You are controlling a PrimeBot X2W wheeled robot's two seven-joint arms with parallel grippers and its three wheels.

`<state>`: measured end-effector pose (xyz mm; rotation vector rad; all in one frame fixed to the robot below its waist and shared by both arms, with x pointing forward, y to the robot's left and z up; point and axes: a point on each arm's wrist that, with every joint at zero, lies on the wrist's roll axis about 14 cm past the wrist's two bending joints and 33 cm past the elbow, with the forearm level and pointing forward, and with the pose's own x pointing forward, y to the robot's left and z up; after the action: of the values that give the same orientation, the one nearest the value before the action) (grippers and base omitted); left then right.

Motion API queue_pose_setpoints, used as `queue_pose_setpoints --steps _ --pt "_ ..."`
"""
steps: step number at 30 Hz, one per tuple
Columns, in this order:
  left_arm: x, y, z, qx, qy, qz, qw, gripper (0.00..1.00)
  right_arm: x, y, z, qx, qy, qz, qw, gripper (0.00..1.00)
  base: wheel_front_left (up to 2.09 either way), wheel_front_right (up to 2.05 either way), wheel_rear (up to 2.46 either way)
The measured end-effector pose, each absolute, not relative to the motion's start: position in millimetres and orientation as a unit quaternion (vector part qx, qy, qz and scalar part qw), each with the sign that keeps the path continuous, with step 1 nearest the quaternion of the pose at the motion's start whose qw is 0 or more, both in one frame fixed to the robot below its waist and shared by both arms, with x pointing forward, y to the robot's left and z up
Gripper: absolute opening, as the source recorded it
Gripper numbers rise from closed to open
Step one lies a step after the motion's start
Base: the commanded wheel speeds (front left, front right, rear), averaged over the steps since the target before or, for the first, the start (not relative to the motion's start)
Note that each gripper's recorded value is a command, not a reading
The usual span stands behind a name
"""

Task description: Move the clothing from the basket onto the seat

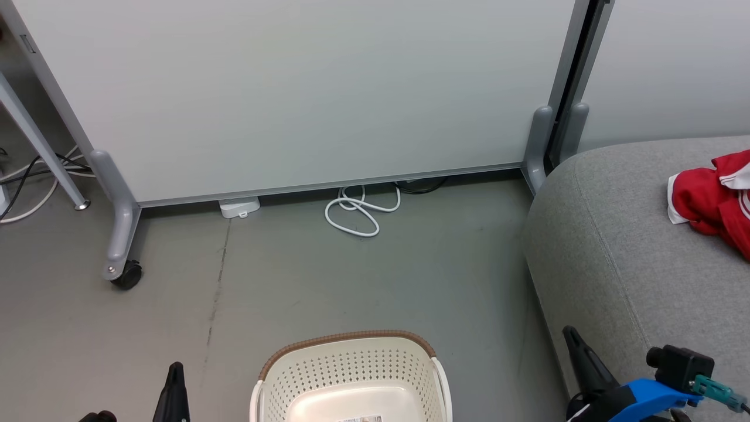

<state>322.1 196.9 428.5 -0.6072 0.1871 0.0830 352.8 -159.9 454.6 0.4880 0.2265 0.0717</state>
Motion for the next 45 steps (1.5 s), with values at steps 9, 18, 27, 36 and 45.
queue_pose_setpoints --steps 9,18,27,36,45 --pt "330.8 200.1 435.6 -0.356 0.083 0.051 0.929 0.0 357.8 -165.0 460.6 0.309 0.102 0.023 0.945 0.0 0.0 0.0 0.0" --pt "338.6 200.9 442.4 -0.408 0.074 0.055 0.908 0.0 361.5 -169.6 465.2 0.369 0.093 0.013 0.925 0.0 0.0 0.0 0.0" --pt "345.6 201.9 449.1 -0.455 0.066 0.057 0.886 0.0 365.5 -173.9 470.7 0.422 0.081 0.006 0.903 0.0 0.0 0.0 0.0" --pt "352.0 201.8 455.5 -0.496 0.058 0.055 0.864 0.0 369.4 -177.4 475.8 0.469 0.071 0.002 0.88 0.0 0.0 0.0 0.0" --pt "358.1 201.4 462.4 -0.535 0.05 0.051 0.842 0.0 372.5 -181.1 480.2 0.512 0.061 -0.002 0.857 0.0 0.0 0.0 0.0"
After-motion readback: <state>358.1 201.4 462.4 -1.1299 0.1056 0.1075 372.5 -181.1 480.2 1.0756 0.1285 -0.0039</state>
